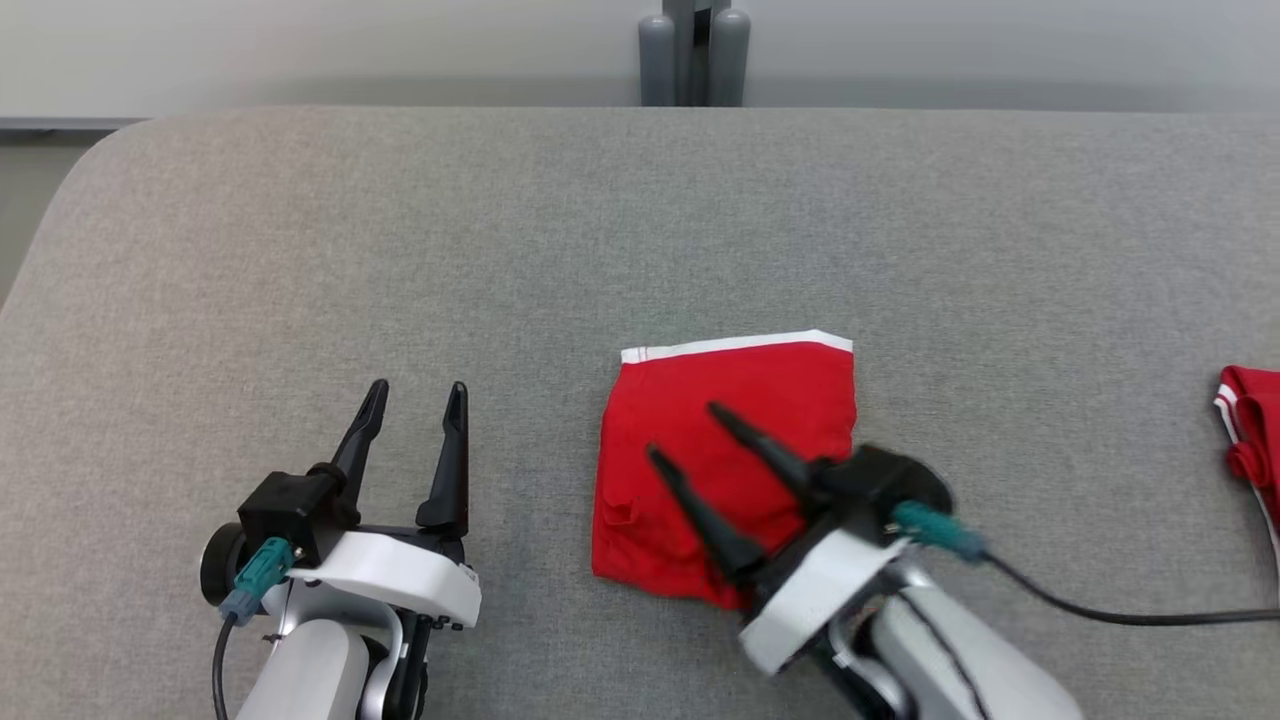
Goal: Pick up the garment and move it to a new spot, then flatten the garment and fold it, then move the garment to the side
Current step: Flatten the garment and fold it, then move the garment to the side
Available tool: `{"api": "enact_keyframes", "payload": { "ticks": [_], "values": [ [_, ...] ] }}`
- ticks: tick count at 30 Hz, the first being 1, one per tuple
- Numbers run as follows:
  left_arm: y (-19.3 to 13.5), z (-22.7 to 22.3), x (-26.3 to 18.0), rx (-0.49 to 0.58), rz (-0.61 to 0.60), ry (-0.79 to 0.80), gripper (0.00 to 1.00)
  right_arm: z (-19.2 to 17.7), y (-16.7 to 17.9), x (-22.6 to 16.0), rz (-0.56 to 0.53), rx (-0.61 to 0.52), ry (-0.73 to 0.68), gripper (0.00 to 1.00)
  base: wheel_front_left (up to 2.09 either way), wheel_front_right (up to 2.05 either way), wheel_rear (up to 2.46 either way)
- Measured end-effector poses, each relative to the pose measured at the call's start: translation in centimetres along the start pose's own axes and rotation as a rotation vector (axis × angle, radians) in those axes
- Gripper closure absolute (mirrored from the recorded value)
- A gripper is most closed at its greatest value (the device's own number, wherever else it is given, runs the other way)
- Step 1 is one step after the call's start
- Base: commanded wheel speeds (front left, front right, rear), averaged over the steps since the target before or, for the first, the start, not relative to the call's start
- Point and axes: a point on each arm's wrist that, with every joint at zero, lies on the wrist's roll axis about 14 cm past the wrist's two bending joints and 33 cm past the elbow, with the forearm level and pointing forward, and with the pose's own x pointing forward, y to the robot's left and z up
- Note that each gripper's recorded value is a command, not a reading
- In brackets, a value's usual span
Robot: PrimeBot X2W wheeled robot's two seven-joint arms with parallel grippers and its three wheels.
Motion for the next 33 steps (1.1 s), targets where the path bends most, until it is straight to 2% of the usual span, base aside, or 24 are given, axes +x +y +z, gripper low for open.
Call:
{"api": "enact_keyframes", "payload": {
  "ticks": [5,13,21,33],
  "values": [
    [-0.6,0.8,0.0,0.003,-0.015,-0.023,0.00,3.9,-6.1,-3.2,-0.219,-0.035,-0.133,0.00,0.00,0.00,0.00],
    [-0.7,2.4,-0.6,0.022,-0.017,-0.060,0.00,7.7,-12.4,-10.4,-0.514,-0.113,-0.229,0.00,0.00,0.00,0.00],
    [-0.4,3.2,-2.1,0.039,0.000,-0.070,0.00,8.0,-13.8,-15.8,-0.662,-0.151,-0.197,0.00,0.00,0.00,0.00],
    [0.7,3.4,-4.9,0.039,0.060,-0.069,0.00,6.4,-13.0,-19.4,-0.730,-0.124,-0.137,0.00,0.00,0.00,0.00]
  ]
}}
